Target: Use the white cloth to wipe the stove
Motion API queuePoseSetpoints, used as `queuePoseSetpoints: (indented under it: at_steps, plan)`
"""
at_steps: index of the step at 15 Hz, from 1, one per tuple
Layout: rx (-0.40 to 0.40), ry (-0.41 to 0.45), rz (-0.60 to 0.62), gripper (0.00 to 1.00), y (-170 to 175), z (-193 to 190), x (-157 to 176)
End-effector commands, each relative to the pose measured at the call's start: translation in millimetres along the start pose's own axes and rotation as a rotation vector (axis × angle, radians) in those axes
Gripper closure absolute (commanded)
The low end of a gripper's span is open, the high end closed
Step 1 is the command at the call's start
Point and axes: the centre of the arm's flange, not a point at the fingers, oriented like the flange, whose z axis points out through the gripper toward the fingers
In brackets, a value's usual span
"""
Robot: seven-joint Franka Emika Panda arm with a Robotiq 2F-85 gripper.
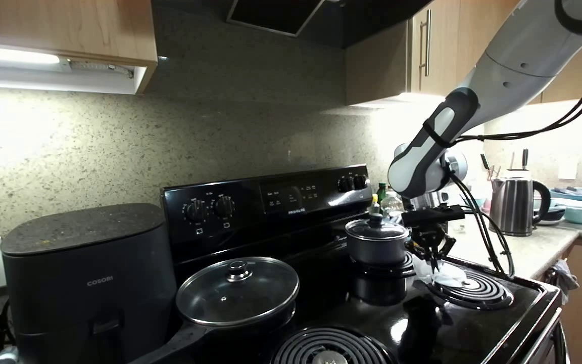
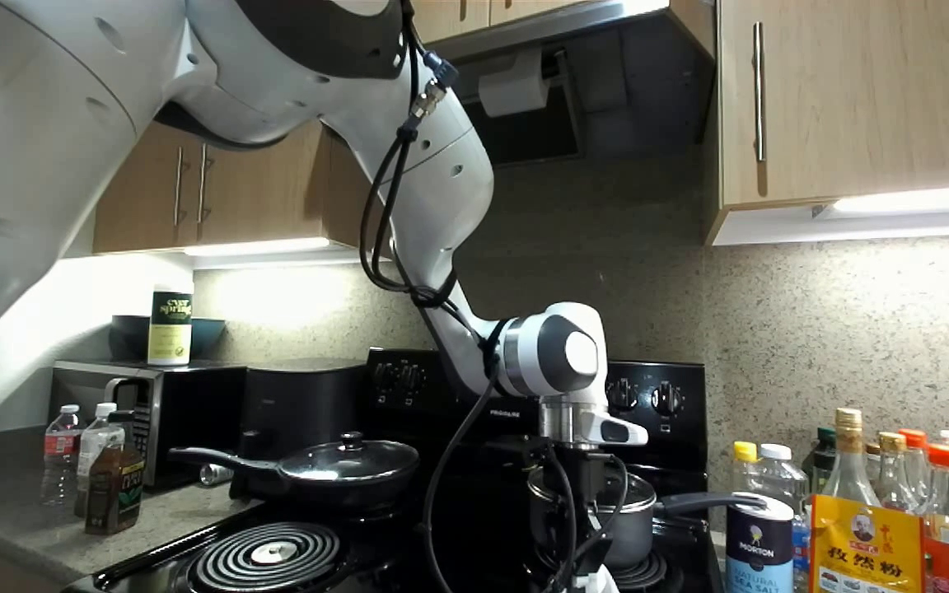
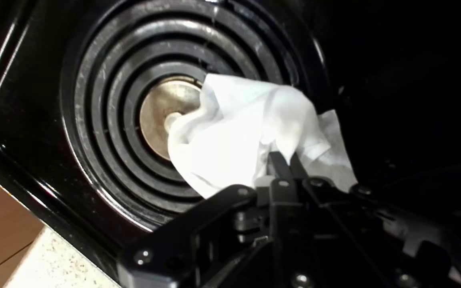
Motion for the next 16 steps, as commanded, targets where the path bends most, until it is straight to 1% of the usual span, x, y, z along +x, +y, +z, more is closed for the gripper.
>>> queuePoseSetpoints:
  at_steps: [1,5,8,9,11,13,15,16]
  plan:
    - [-0.013,-0.049,-0.191,1.0,-10.9,-17.0,-40.4]
    - [-0.048,-0.046,-0.397,1.0,-50.4,-29.5,-85.3]
    - [-0.085,-0.03,-0.545,1.0,-75.4,-27.6,-109.4]
    - [-0.055,-0.031,-0.452,0.99,-79.3,-25.3,-95.5]
    - [-0.071,-0.024,-0.5,0.99,-88.7,-24.7,-106.5]
    - [-0.075,-0.022,-0.509,1.0,-88.2,-24.6,-106.2]
    - [-0.072,-0.047,-0.538,1.0,-91.2,-23.8,-112.4]
    - [-0.055,-0.076,-0.591,1.0,-93.2,-25.5,-124.5]
